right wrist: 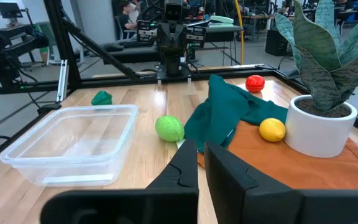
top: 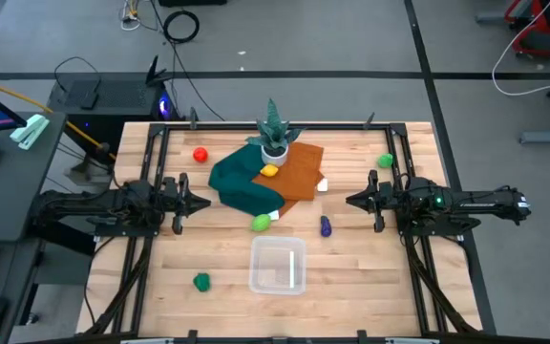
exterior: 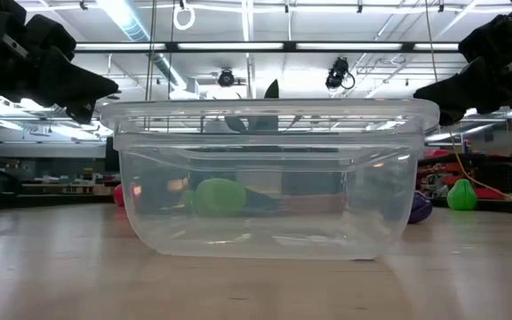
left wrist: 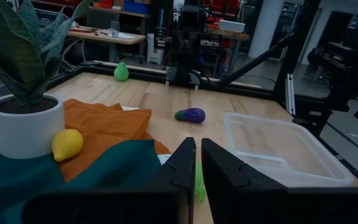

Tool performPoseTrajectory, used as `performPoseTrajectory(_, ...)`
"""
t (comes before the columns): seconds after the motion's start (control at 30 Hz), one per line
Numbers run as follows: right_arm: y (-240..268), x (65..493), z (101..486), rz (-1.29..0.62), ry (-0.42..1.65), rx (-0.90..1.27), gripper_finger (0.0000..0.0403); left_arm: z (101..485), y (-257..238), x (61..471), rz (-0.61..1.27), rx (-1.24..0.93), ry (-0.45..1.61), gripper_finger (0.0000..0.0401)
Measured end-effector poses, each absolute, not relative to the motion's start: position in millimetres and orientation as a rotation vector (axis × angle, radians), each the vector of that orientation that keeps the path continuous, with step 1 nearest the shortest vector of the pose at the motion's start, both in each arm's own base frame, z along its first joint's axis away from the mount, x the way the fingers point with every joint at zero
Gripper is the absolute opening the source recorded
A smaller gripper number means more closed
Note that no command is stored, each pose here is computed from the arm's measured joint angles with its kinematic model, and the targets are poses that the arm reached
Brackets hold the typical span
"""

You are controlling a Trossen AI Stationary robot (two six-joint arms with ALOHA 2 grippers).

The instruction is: Pick and placing Produce into tupperware

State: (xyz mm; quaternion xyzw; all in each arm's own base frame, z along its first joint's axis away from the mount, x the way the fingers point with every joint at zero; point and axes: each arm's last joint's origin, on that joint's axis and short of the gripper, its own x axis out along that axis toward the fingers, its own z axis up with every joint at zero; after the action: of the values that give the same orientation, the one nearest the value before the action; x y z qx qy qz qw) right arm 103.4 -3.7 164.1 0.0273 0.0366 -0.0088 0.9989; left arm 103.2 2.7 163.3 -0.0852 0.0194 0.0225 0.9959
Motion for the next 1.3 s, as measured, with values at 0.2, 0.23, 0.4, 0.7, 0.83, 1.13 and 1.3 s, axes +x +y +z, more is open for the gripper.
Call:
performPoseTrajectory(0.2,-3.7,103.4,164.1,-0.018,0.073,0.055,0.0000,163.3,2.7,103.2,0.045,-0.161,0.039,0.0040)
performPoseTrajectory(0.23,-3.7,103.4,164.2,-0.017,0.073,0.055,0.0000,163.2,2.7,103.2,0.045,-0.161,0.039,0.0039)
performPoseTrajectory(0.4,-3.7,103.4,164.1,-0.018,0.073,0.055,0.0000,163.3,2.7,103.2,0.045,-0.171,0.039,0.0031)
performPoseTrajectory(0.7,-3.7,103.4,164.2,-0.017,0.073,0.055,0.0000,163.3,2.7,103.2,0.045,-0.171,0.039,0.0035)
performPoseTrajectory(0.83,-3.7,103.4,164.1,-0.018,0.073,0.055,0.0000,163.2,2.7,103.2,0.045,-0.171,0.039,0.0040)
performPoseTrajectory(1.13,-3.7,103.4,164.1,-0.017,0.073,0.055,0.0000,163.3,2.9,103.2,0.051,-0.134,0.039,0.0028)
performPoseTrajectory(1.3,-3.7,103.4,164.1,-0.018,0.073,0.054,0.0000,163.3,2.9,103.2,0.051,-0.134,0.039,0.0023)
